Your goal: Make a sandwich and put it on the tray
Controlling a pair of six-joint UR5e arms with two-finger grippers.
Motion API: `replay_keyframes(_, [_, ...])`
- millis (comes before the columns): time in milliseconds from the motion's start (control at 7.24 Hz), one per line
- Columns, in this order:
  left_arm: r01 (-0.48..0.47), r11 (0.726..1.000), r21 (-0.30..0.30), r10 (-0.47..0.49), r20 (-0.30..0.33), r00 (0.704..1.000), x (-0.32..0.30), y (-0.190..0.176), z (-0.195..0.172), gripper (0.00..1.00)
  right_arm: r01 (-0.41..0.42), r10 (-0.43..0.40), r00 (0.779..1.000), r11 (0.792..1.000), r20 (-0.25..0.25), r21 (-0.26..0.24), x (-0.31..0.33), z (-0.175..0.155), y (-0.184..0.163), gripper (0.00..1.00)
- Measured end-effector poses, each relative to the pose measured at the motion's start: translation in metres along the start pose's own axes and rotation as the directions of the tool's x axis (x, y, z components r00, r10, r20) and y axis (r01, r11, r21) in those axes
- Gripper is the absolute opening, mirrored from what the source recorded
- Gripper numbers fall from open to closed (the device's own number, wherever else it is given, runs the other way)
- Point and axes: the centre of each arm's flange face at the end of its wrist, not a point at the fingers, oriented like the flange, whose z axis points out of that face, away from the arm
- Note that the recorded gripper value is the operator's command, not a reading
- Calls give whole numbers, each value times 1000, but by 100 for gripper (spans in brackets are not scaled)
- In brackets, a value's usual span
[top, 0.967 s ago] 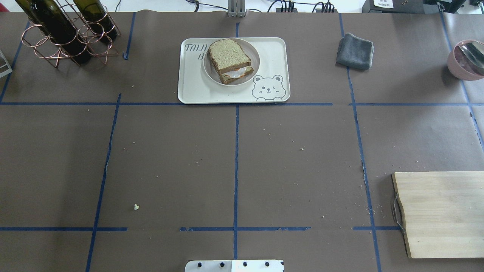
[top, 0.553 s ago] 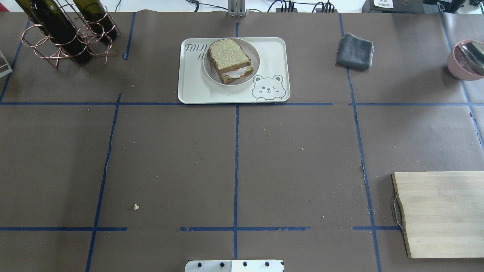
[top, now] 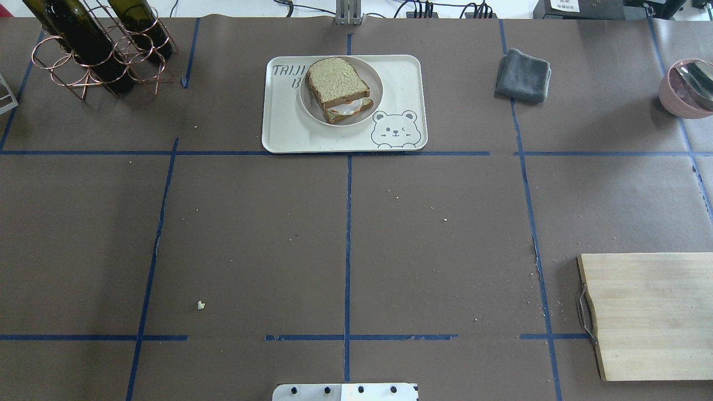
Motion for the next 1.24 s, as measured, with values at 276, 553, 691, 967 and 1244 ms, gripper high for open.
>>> replay_keyframes(276, [-2,1000,5,2,7,1000,7,-11,-12,100,12,-12,1000,1000,3,-7,-3,5,0,100])
replay_keyframes(553, [25,1000,-19,-24,4,1000,19,-17,-24,100,19,-19,1000,1000,6,-9,2,12,4,100])
replay_keyframes(691, [30,999,-29,-30,1,1000,22,-21,-24,100,19,-19,1000,1000,6,-12,6,16,8,100])
replay_keyframes(967, [21,999,-39,-21,-7,1000,30,-28,-20,100,45,-45,999,999,8,-28,16,24,22,100])
replay_keyframes(1244, [32,999,-24,-32,-6,999,41,-43,-26,100,66,-65,998,997,9,-33,23,24,36,100])
